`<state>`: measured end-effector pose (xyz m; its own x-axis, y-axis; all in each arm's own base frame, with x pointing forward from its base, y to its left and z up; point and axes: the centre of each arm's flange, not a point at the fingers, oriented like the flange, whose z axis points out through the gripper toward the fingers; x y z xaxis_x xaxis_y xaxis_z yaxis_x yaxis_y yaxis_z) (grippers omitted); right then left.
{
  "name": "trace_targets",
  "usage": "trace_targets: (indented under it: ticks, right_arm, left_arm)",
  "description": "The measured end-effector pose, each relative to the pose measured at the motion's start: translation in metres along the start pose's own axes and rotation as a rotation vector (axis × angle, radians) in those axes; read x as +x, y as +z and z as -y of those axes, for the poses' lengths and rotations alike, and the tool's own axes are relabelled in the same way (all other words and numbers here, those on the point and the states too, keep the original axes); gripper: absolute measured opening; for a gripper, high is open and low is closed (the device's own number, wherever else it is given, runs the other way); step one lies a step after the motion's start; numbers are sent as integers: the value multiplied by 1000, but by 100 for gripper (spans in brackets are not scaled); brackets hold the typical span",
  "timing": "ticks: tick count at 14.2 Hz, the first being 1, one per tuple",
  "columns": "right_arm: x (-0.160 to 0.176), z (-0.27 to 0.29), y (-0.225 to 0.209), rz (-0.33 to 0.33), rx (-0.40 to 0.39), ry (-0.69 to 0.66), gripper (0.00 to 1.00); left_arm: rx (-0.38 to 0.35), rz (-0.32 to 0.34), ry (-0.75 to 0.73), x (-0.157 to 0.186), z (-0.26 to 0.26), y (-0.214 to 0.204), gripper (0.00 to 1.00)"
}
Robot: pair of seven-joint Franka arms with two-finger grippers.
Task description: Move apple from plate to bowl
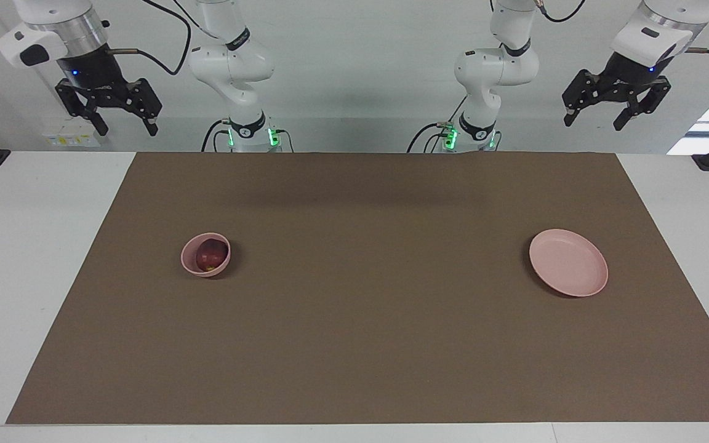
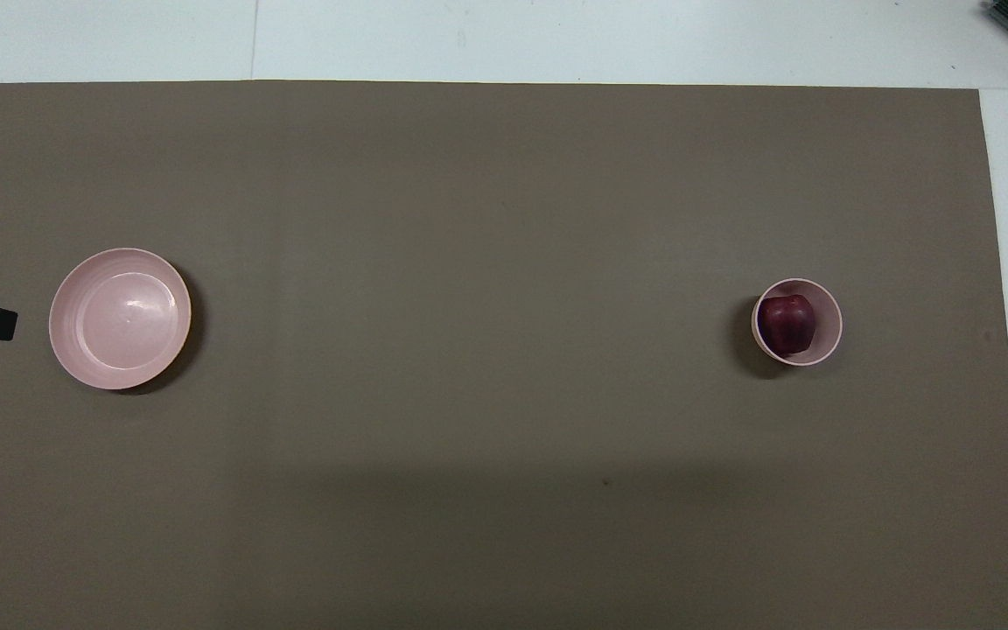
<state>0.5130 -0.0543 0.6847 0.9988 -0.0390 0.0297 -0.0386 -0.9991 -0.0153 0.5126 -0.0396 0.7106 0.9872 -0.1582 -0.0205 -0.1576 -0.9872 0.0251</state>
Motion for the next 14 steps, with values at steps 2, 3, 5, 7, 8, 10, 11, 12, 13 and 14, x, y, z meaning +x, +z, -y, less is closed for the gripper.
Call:
trace_targets:
  ticks: [2, 3, 5, 7, 8, 10, 11, 12, 13, 14]
  right_arm:
    - [-1, 2, 10, 25, 2, 6, 100]
    - [-1, 3, 13, 32, 2, 5, 100]
    - [-1, 3, 15, 35, 2, 6, 100]
    - [-2, 2, 14, 32, 2, 8, 100]
    - [-1, 2, 13, 29, -3, 8, 100]
    - [0, 3, 12, 20, -30, 2, 100]
    - [0, 5, 12, 20, -33, -1, 100]
    - [0, 6, 12, 20, -35, -4, 100]
    - [0, 7, 12, 20, -35, -5, 100]
    - [0, 7, 13, 20, -35, -5, 100]
  left_arm:
    - [0, 0, 0, 0, 0, 0, 100]
    - [0, 0, 0, 0, 0, 0, 100]
    - [0, 0, 0, 0, 0, 0, 100]
    - [0, 0, 0, 0, 0, 0, 100]
    - [0, 0, 0, 0, 0, 0, 100]
    - [0, 0, 0, 0, 0, 0, 100]
    - [0, 0, 0, 0, 0, 0, 100]
    - [0, 0, 0, 0, 0, 0, 100]
    - [0, 0, 0, 0, 0, 0, 100]
    - [0, 0, 1, 0, 0, 0, 100]
